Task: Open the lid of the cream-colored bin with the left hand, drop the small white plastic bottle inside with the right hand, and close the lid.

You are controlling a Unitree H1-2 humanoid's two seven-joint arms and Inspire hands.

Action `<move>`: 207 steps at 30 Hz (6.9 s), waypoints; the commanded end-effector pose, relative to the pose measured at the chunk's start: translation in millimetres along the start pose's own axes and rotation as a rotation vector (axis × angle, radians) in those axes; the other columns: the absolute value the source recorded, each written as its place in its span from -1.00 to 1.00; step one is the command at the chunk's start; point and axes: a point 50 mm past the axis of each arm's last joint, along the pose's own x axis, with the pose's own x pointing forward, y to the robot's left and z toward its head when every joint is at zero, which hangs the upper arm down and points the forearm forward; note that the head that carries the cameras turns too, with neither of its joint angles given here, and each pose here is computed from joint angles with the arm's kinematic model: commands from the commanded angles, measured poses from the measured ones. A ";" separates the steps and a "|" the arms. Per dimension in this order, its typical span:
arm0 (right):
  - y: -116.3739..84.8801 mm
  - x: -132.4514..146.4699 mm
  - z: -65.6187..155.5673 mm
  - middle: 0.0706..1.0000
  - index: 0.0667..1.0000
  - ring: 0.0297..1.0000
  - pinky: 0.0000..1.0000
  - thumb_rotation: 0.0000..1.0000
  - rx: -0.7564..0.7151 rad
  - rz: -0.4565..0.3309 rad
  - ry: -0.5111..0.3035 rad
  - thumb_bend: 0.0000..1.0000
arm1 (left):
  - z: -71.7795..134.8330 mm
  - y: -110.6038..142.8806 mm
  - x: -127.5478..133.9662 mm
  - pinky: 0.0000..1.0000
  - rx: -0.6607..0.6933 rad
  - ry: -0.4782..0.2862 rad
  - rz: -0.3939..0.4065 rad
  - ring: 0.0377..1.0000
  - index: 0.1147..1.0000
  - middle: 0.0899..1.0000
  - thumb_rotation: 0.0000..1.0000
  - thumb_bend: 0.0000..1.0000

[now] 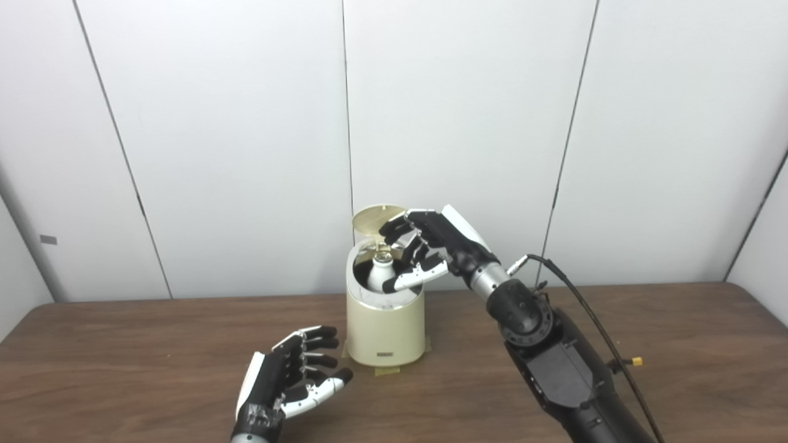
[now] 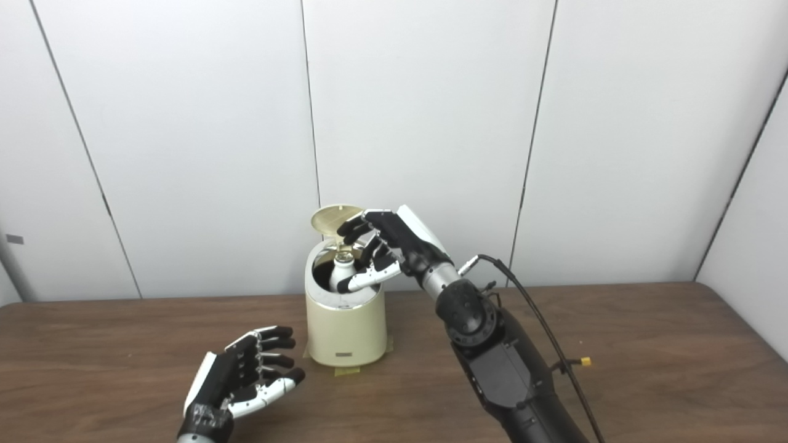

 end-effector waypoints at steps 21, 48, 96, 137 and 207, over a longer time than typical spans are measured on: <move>-58.7 -96.5 -18.9 0.05 0.16 -0.19 -0.32 -0.75 0.177 -0.211 -0.109 0.65 | 22.9 4.4 7.9 0.03 0.014 -0.089 0.002 0.19 0.36 0.33 -0.97 0.30; 12.3 -165.5 -86.2 0.38 0.44 0.16 -0.06 -0.52 0.518 -0.331 0.025 0.67 | 29.6 12.4 -2.8 0.06 0.028 -0.101 0.016 0.24 0.38 0.35 -0.87 0.28; 23.2 -171.1 -84.0 0.32 0.40 0.05 -0.18 -0.68 0.568 -0.337 0.029 0.56 | 188.4 14.4 159.9 0.94 0.813 -0.366 -0.177 1.00 0.75 0.87 -0.06 0.82; 27.8 -168.8 -74.9 0.30 0.38 0.03 -0.21 -0.69 0.565 -0.343 0.055 0.58 | 180.4 11.1 121.9 1.00 0.900 -0.411 -0.358 1.00 0.51 0.64 -0.01 0.81; 23.6 -168.2 -69.6 0.28 0.38 0.00 -0.23 -0.66 0.565 -0.353 0.047 0.56 | 143.9 20.2 76.6 0.92 0.906 -0.451 -0.251 0.83 0.41 0.54 -0.18 0.56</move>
